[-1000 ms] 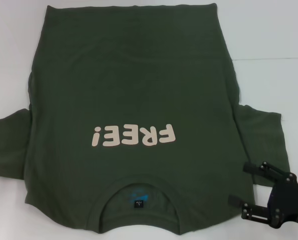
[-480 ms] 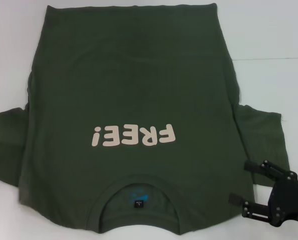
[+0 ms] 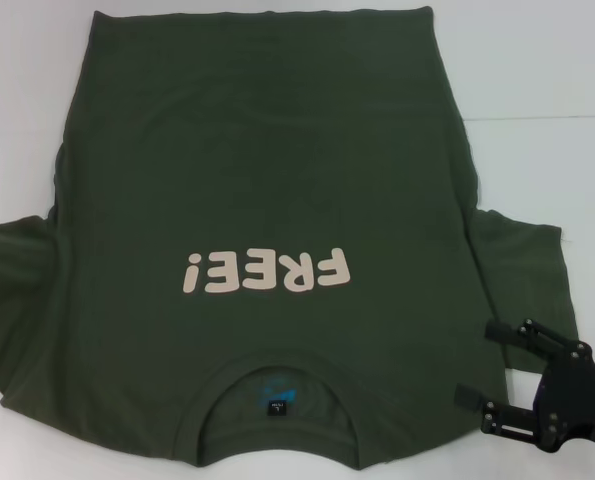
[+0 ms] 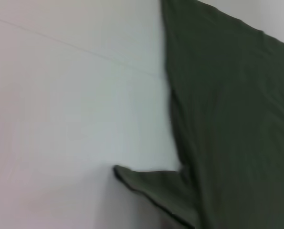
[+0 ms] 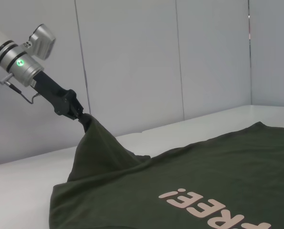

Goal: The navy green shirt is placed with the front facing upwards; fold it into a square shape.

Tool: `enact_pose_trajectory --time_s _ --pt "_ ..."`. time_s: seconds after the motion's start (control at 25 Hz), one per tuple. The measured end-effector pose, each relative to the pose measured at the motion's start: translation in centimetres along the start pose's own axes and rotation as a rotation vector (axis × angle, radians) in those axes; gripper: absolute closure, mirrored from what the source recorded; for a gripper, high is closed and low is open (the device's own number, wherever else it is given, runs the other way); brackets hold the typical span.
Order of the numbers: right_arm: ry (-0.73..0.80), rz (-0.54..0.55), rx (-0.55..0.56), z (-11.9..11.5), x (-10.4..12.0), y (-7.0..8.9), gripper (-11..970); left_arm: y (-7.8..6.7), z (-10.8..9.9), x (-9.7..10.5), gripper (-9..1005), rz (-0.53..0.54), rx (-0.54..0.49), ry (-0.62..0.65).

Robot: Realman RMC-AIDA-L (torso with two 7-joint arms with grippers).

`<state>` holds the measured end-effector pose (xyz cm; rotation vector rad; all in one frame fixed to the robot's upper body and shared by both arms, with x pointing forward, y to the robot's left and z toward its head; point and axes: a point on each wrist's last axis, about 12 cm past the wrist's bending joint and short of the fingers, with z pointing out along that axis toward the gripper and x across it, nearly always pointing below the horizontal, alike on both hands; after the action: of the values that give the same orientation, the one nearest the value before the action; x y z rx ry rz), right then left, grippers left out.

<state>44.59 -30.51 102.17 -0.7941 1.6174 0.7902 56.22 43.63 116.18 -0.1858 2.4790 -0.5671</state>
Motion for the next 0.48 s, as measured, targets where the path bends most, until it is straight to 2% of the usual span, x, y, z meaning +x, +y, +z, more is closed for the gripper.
enact_pose_trajectory --time_s 0.48 --pt "-0.002 0.006 -0.002 0.0 0.1 0.1 32 -2.8 -0.3 -1.2 993 0.001 0.175 -0.006"
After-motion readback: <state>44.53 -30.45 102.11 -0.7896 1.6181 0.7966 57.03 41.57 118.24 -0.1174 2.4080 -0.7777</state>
